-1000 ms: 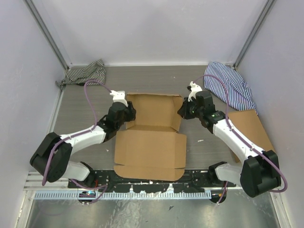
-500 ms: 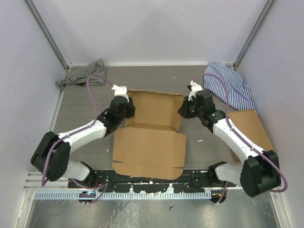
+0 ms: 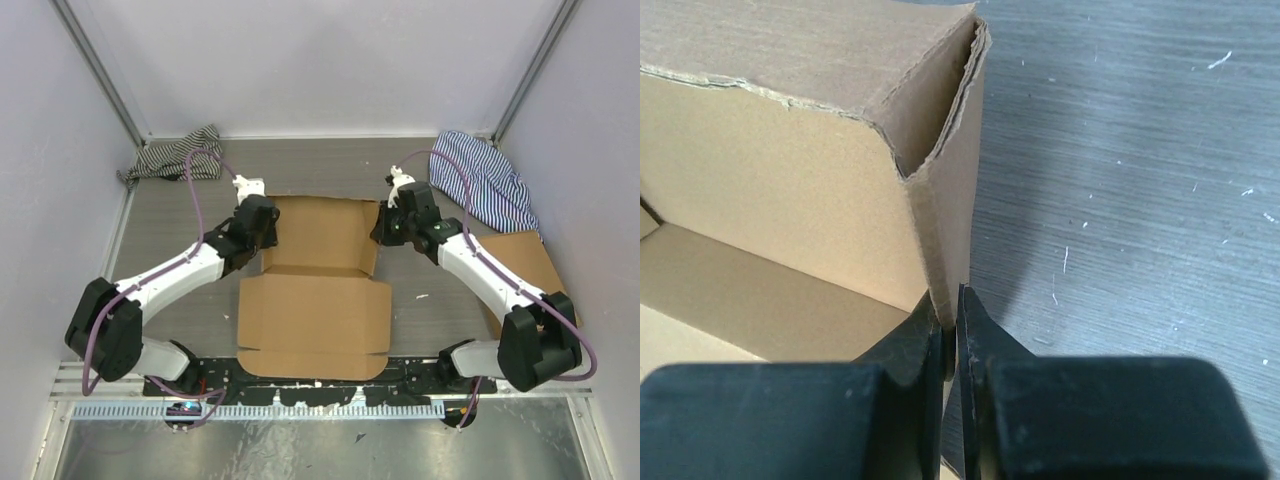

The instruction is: Fold the paper box

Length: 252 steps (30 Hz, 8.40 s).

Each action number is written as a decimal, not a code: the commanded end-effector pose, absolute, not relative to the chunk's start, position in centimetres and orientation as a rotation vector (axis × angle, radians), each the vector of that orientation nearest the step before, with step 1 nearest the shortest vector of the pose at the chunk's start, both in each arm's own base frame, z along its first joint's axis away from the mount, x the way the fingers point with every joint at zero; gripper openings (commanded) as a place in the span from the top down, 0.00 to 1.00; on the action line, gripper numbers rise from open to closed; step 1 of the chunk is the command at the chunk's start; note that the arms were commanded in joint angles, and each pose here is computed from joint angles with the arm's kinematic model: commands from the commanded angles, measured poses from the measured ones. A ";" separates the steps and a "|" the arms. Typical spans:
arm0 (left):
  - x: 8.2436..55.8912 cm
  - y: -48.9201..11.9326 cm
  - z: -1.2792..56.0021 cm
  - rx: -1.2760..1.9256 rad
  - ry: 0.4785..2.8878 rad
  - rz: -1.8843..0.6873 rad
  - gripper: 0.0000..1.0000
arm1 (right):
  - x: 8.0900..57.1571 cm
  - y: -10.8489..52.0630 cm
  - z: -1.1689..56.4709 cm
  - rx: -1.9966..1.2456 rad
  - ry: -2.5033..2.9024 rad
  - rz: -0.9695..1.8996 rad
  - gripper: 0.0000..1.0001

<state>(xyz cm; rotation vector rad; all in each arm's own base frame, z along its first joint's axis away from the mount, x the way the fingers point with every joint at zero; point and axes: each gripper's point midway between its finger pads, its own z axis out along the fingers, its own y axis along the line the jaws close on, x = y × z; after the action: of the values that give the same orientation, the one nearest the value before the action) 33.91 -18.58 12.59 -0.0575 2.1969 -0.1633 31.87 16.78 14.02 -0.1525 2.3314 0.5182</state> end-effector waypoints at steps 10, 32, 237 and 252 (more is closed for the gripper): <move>33.7 -16.9 12.9 -0.042 2.279 0.179 0.99 | 32.1 18.5 14.6 -0.134 2.371 0.490 0.99; 32.4 -17.3 11.3 -0.013 2.360 0.247 0.62 | 32.8 19.8 13.5 -0.048 2.427 0.513 0.72; 23.2 -6.4 20.3 -0.028 2.161 0.246 0.58 | 34.8 34.5 12.5 -0.464 2.476 0.519 0.43; 23.3 -6.7 20.1 -0.036 2.161 0.228 0.58 | 31.9 34.9 6.6 -0.287 2.620 0.429 0.53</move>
<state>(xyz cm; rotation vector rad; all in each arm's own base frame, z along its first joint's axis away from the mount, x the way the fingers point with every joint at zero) 23.12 -6.49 19.89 -0.0094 2.1752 0.2545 31.61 33.64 6.02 -0.3129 2.6589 0.4099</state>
